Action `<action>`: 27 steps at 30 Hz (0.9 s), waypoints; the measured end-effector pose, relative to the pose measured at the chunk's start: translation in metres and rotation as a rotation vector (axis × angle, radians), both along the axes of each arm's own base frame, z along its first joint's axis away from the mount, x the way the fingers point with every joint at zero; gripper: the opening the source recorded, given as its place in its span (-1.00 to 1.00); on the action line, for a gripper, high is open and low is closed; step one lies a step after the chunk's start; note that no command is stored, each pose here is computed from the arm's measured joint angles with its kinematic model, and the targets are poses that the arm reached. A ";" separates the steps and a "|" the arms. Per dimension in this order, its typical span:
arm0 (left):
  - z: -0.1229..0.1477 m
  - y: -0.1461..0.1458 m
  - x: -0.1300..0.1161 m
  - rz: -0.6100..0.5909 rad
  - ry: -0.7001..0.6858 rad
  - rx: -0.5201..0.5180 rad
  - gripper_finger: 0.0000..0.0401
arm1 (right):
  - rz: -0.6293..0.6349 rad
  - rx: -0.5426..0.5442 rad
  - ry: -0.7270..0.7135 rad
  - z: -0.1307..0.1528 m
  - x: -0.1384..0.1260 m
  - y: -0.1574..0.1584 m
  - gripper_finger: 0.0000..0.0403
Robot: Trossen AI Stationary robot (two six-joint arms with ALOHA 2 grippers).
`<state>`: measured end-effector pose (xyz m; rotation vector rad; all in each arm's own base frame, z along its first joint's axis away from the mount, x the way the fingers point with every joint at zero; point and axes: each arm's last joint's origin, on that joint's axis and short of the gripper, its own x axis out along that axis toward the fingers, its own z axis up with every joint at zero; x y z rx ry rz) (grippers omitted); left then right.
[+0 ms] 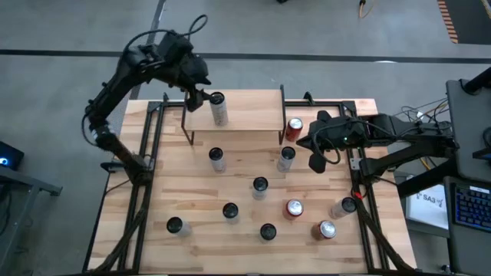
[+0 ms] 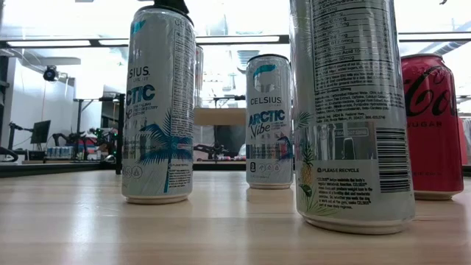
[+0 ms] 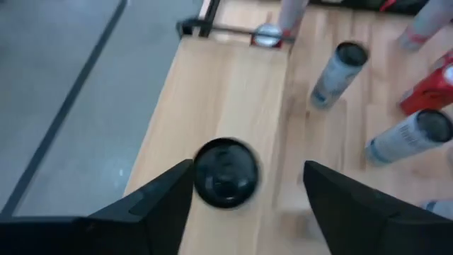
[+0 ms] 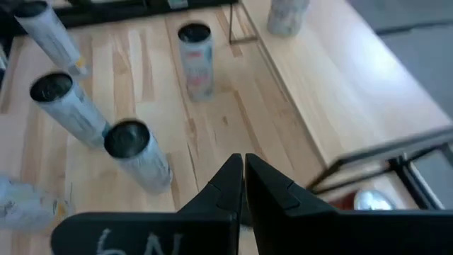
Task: Place canned beverage on shelf
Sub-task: Put the white soda can on the shelf
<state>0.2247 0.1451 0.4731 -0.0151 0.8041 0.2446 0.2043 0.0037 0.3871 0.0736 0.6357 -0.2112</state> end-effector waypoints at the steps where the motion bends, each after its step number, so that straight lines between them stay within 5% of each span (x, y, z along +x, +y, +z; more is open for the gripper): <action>1: 0.001 -0.007 -0.002 -0.010 -0.025 0.005 0.14 | 0.004 -0.005 -0.017 0.000 0.002 0.000 -0.95; 7: -0.013 -0.055 -0.011 -0.092 -0.215 0.023 -0.21 | 0.026 -0.033 -0.090 -0.003 0.010 0.000 -0.95; 15: -0.071 -0.103 -0.019 -0.120 -0.363 0.048 -0.57 | 0.015 -0.015 -0.176 -0.011 0.023 0.001 -0.95; 27: -0.171 -0.104 -0.015 0.036 -0.394 0.042 -0.97 | 0.031 -0.071 -0.191 -0.040 0.078 0.003 -0.95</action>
